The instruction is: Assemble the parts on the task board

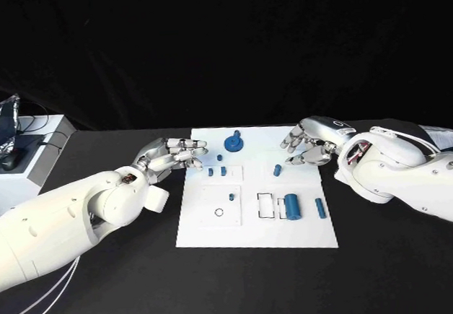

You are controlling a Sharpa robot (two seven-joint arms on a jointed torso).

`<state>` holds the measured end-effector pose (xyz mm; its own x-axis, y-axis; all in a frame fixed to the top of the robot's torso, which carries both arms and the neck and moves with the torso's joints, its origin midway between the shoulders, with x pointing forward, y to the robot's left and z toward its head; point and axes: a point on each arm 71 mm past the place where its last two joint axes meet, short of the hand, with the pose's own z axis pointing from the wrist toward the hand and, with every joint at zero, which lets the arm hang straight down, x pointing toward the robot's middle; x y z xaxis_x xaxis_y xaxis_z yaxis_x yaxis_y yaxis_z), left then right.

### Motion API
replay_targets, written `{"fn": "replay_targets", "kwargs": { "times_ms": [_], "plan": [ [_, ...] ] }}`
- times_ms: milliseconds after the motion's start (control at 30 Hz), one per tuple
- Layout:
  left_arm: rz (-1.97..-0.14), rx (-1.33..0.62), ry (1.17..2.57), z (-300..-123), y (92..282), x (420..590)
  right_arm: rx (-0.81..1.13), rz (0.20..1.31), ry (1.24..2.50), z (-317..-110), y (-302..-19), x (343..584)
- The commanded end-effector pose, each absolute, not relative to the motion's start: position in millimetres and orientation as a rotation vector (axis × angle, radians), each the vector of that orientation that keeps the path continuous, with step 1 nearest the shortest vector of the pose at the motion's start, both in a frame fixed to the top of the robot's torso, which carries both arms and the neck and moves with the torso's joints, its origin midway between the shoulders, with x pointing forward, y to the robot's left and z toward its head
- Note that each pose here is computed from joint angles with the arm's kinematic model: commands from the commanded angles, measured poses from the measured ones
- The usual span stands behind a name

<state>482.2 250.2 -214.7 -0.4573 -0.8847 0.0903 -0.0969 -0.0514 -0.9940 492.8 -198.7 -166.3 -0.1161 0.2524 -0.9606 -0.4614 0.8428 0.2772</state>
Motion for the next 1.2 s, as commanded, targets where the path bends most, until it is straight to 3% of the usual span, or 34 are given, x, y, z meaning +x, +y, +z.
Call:
{"fn": "replay_targets", "kwargs": {
  "times_ms": [33, 633, 1200],
  "plan": [
    [-1.597, -1.052, 1.58, -214.0, 248.1, 481.3, -0.289, 0.541, 1.613, -171, -196, 493],
    [-1.6, -1.055, 1.584, -216.0, 247.7, 480.1, -0.347, 0.516, 1.675, -195, -174, 492],
    [-1.601, -1.055, 1.586, -216.1, 247.1, 480.1, -0.326, 0.548, 1.646, -200, -162, 491]
  ]
}}
